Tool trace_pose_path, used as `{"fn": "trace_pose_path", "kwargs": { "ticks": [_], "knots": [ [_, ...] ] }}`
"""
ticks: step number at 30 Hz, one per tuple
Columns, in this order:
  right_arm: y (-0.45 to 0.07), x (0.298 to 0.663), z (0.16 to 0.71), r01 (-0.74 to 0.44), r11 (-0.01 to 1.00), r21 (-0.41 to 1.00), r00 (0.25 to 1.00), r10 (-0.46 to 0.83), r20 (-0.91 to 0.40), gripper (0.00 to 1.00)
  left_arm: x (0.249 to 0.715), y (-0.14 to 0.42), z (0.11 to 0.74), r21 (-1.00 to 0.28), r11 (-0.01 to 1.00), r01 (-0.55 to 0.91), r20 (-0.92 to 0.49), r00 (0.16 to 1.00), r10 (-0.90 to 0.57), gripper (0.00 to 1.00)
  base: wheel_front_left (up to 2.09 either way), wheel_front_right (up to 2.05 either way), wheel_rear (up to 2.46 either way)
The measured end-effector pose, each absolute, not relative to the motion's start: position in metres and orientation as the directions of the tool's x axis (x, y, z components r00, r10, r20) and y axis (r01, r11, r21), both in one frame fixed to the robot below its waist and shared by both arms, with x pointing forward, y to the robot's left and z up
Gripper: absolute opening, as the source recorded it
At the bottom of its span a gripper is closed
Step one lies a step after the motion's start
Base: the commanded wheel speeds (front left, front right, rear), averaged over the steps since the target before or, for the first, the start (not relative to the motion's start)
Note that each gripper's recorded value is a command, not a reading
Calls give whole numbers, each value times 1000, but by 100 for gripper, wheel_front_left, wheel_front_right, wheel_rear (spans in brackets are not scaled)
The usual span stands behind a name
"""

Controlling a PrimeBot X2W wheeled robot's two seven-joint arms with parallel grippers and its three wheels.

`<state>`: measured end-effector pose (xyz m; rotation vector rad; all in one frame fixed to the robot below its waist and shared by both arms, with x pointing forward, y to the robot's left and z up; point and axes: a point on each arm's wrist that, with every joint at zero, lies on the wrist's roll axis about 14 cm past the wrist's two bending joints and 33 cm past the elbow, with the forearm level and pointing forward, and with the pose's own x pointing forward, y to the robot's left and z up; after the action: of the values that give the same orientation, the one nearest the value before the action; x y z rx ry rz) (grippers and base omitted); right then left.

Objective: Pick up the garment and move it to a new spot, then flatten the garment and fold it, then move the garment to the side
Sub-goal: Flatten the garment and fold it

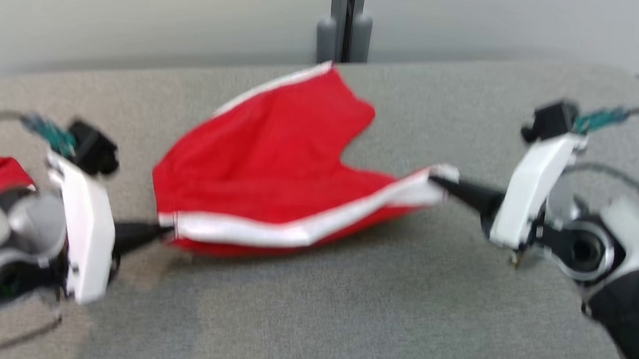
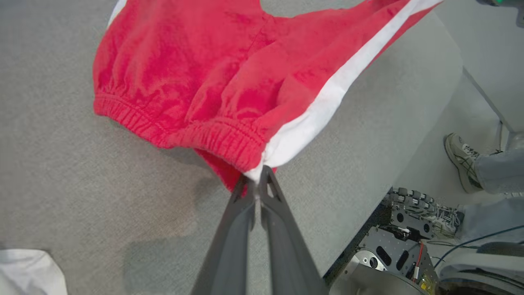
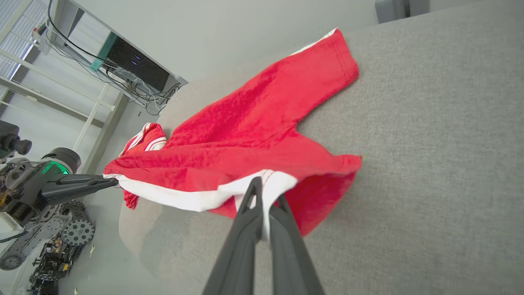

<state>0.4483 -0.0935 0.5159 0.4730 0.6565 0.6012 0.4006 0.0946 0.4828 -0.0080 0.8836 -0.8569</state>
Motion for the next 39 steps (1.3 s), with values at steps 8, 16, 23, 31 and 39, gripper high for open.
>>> {"fn": "trace_pose_path", "kwargs": {
  "ticks": [8,16,23,31,39],
  "knots": [
    [-110,395,498,-362,750,553,591,644,-485,0,337,95,473,-404,652,642,-696,247,-674,0,0,0,0],
    [-121,357,481,-346,747,568,510,658,-555,0,285,107,459,-465,654,596,-731,158,-663,0,0,0,0],
    [-120,368,480,-348,753,558,505,652,-566,0,285,112,456,-497,667,555,-742,127,-658,0,0,0,0],
    [-113,420,488,-342,772,535,533,629,-567,0,327,117,473,-525,690,498,-733,147,-664,0,0,0,0],
    [-86,500,496,-368,786,496,561,613,-556,0,382,122,484,-578,695,427,-699,179,-692,0,0,0,0]
  ]
}}
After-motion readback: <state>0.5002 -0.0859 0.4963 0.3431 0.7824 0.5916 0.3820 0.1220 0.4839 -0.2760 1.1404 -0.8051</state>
